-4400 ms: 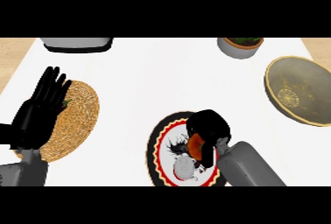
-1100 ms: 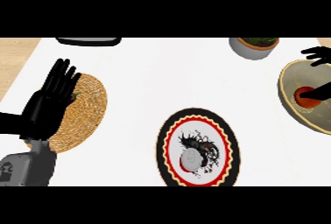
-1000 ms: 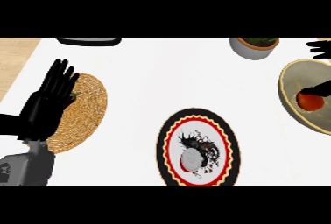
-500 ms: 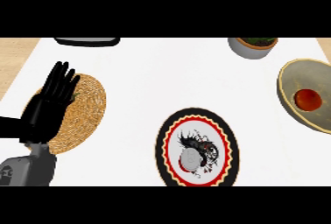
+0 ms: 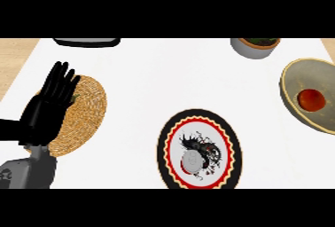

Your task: Pick the tomato from the plate and place it in the bowl

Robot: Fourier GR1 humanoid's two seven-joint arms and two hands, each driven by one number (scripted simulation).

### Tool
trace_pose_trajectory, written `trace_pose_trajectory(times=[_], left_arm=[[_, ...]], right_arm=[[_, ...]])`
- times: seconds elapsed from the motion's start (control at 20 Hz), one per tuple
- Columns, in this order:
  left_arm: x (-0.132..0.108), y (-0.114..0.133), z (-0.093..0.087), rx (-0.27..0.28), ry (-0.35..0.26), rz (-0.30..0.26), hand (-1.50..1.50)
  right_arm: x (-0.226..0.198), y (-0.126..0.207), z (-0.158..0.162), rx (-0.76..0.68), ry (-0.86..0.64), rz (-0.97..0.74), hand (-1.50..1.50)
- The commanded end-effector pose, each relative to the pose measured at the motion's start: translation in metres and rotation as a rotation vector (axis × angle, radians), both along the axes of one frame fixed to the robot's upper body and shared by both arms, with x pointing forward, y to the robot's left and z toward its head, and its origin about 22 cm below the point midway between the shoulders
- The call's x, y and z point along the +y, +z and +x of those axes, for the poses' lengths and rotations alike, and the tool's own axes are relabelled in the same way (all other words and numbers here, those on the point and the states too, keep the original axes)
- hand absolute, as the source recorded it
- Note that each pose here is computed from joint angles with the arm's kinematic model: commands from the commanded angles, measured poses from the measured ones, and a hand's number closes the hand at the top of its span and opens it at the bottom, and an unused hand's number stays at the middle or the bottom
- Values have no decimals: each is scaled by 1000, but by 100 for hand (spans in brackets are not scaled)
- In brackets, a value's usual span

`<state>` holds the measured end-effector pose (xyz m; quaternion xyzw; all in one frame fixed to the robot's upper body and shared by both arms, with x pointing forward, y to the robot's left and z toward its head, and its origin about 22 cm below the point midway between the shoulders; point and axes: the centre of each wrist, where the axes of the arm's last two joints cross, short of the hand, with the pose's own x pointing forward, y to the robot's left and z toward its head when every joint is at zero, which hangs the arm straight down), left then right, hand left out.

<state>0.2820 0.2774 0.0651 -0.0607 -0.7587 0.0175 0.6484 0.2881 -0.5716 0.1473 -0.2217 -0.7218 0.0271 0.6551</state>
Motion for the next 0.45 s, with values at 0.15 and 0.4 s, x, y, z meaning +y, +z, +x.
trace_pose_trajectory(times=[0.15,0.4], left_arm=[[1,-3,-1,1,6,-10,0],[11,-11,-8,16,11,11,0]], right_arm=[[-38,14,-53,25,20,16,-150],[-46,7,-71,53,36,7,-150]])
